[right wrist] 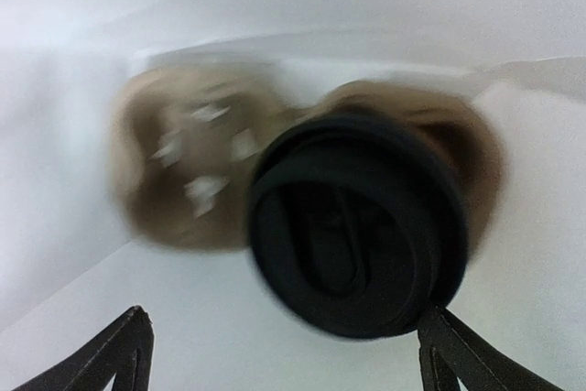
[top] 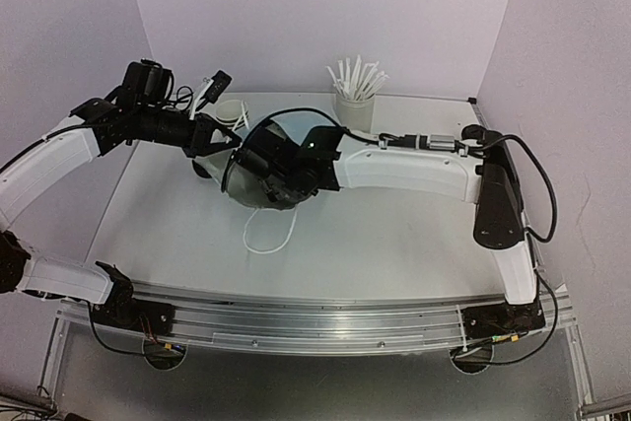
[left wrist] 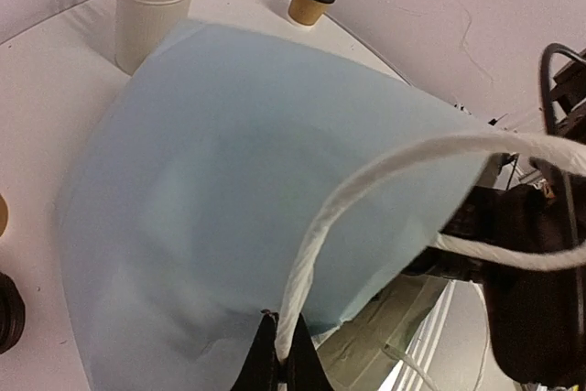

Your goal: Pack the takeout coffee

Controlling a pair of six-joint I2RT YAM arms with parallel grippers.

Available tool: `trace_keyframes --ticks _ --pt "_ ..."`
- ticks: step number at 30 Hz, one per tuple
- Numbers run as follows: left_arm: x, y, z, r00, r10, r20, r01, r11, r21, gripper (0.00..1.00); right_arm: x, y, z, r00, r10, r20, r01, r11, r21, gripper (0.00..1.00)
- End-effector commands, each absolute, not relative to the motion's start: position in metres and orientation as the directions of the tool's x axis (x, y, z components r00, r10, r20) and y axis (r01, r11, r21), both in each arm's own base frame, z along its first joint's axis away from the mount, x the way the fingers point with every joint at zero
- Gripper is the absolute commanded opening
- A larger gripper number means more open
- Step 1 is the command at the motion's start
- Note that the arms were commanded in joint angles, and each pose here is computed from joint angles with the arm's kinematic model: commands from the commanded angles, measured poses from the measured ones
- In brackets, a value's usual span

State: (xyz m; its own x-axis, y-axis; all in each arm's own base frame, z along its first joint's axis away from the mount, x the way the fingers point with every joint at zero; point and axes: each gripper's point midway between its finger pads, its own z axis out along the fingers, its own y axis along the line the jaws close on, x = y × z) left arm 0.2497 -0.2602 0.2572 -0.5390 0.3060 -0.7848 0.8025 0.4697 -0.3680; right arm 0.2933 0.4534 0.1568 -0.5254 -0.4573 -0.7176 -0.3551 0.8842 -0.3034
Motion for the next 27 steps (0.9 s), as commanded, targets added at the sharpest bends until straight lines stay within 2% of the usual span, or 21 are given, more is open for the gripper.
trace_keyframes --ticks 1,10,16,18,21,27 --pt "0.27 -0.247 0.272 -0.544 0.26 -0.798 0.747 0.585 -0.318 0.0 0.28 0.475 0.213 -0.468 -0.411 -0.782 -0.421 0.882 -0.211 0.94" --pt "0.252 -0.251 0.29 -0.543 0.228 -0.808 0.769 0.521 -0.37 0.0 0.265 0.47 0.215 -0.541 -0.357 -0.762 -0.461 0.883 -0.086 0.94" --pt "0.268 -0.234 0.282 -0.598 0.214 -0.773 0.673 0.657 -0.339 0.0 0.253 0.476 0.232 -0.585 -0.289 -0.758 -0.488 0.872 0.044 0.93" --pt "0.273 -0.23 0.279 -0.611 0.208 -0.764 0.645 0.69 -0.328 0.0 0.247 0.48 0.238 -0.591 -0.28 -0.757 -0.505 0.86 0.077 0.9" --pt "0.273 -0.228 0.278 -0.619 0.199 -0.76 0.628 0.707 -0.326 0.0 0.239 0.484 0.24 -0.563 -0.304 -0.769 -0.524 0.85 0.047 0.86" --pt "0.268 -0.228 0.278 -0.627 0.197 -0.754 0.62 0.712 -0.33 0.0 0.226 0.498 0.237 -0.528 -0.362 -0.768 -0.578 0.816 0.014 0.87"
